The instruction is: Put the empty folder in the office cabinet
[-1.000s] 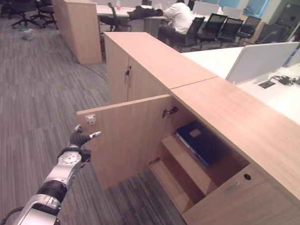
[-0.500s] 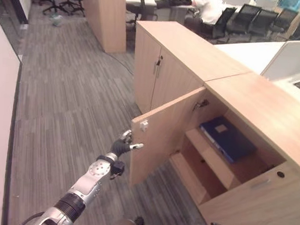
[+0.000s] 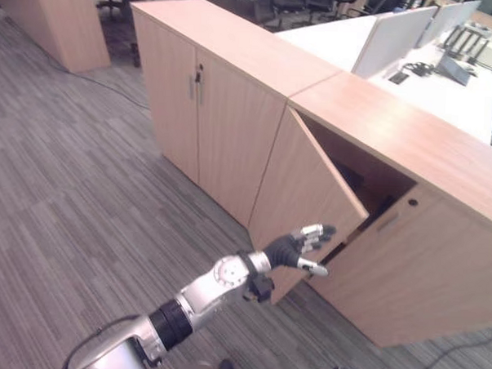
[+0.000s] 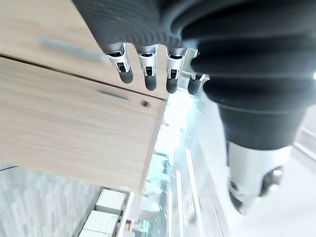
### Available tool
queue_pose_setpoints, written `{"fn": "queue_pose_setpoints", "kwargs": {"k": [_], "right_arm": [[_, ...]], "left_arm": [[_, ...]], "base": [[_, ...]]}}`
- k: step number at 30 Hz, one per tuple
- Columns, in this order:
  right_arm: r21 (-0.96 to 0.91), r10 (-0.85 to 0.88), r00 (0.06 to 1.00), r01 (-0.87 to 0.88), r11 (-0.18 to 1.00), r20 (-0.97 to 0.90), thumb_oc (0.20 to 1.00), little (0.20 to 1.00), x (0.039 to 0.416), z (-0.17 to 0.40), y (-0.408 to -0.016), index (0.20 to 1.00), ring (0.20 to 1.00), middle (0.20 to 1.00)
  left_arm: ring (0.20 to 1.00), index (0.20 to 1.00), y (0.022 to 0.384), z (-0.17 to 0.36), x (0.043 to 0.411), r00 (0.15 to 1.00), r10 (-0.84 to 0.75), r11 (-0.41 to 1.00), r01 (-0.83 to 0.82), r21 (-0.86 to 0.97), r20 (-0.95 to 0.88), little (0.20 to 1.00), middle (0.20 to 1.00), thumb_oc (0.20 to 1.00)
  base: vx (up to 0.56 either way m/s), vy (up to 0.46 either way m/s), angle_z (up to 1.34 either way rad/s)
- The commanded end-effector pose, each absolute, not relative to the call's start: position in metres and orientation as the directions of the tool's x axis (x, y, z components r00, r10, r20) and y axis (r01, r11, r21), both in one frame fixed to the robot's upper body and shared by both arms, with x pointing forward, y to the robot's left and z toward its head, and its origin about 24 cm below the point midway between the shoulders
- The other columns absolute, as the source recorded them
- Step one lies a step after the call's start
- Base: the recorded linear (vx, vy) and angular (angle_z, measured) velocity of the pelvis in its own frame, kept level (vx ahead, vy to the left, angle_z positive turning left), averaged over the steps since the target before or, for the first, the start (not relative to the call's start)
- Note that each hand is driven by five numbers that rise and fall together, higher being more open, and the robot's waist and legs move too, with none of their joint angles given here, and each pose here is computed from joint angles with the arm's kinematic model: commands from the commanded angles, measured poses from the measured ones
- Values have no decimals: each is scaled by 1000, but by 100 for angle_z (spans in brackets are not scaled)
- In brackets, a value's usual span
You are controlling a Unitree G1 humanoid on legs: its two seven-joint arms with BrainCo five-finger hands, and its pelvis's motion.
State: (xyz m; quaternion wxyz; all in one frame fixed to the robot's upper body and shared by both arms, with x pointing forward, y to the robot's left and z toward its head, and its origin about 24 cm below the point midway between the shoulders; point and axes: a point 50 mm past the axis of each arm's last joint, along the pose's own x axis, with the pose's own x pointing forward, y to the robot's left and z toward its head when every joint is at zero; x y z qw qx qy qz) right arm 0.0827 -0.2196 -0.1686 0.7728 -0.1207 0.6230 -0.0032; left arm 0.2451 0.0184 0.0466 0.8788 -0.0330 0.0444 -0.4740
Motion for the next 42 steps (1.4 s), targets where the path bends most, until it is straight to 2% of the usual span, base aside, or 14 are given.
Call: {"fn": "queue_pose_setpoints", "kwargs": {"k": [1,7,10,14,15,16,19,23,29,35,37,38,40,42], "right_arm": [[-242,-211,201,-140,960,-957,1000,1000,78,-166,-238,1000,1000,1000],[-238,-207,219,-124,963,-953,1000,1000,81,-166,-235,1000,1000,1000],[-245,-213,222,-127,961,-952,1000,1000,80,-166,-236,1000,1000,1000],[-251,-222,198,-140,958,-955,1000,1000,69,-167,-239,1000,1000,1000],[-252,-222,198,-140,958,-955,1000,1000,69,-167,-239,1000,1000,1000],[-251,-225,173,-141,958,-959,1000,1000,61,-168,-240,1000,1000,1000],[-245,-226,142,-136,960,-964,1000,1000,51,-168,-242,1000,1000,1000],[-249,-237,116,-105,963,-965,1000,1000,42,-168,-248,1000,1000,1000],[-253,-243,161,-46,966,-957,1000,1000,62,-165,-251,1000,1000,1000],[-252,-241,187,-38,967,-952,1000,1000,70,-164,-249,1000,1000,1000],[-245,-232,199,-39,969,-952,1000,1000,72,-165,-244,1000,1000,1000],[-245,-233,199,-39,969,-952,1000,1000,73,-165,-244,1000,1000,1000],[-237,-224,179,-57,970,-958,1000,1000,67,-167,-241,1000,1000,1000],[-238,-223,178,-63,969,-958,1000,1000,67,-167,-241,1000,1000,1000]], "left_arm": [[1000,1000,-2,85,248,503,-851,490,864,-118,151,1000,1000,1000],[1000,1000,-6,84,255,523,-841,514,852,-96,138,1000,1000,1000],[1000,1000,4,70,278,634,-771,635,773,-6,60,1000,1000,1000],[1000,1000,38,35,303,799,-594,798,600,59,-99,1000,1000,1000],[1000,1000,38,35,303,799,-593,798,600,59,-99,1000,1000,1000],[1000,1000,59,22,310,853,-498,853,515,91,-158,1000,1000,1000],[1000,1000,84,11,313,893,-402,895,430,116,-203,1000,1000,1000],[1000,1000,108,-6,299,913,-330,943,331,-40,-240,1000,1000,1000],[1000,1000,134,-58,249,882,-223,944,90,-317,-415,1000,1000,1000],[1000,1000,155,-90,214,819,-143,983,54,-173,-555,1000,1000,1000],[1000,1000,175,-125,180,687,-44,998,57,-6,-725,1000,1000,1000],[1000,1000,175,-125,180,688,-44,998,57,-6,-725,1000,1000,1000],[1000,1000,186,-148,148,545,31,999,-4,34,-838,1000,1000,1000],[1000,1000,188,-152,141,516,43,999,2,51,-856,1000,1000,1000]], "base": [[-12,6,-6],[-8,4,1],[-8,4,-14],[2,-2,-36],[-4,-14,-30],[-3,-17,-28],[-2,-16,-11],[-8,-8,-9],[-71,-38,-18],[13,-88,-49],[45,-169,6],[46,-157,-20],[78,-184,-32],[57,-169,-18]]}}
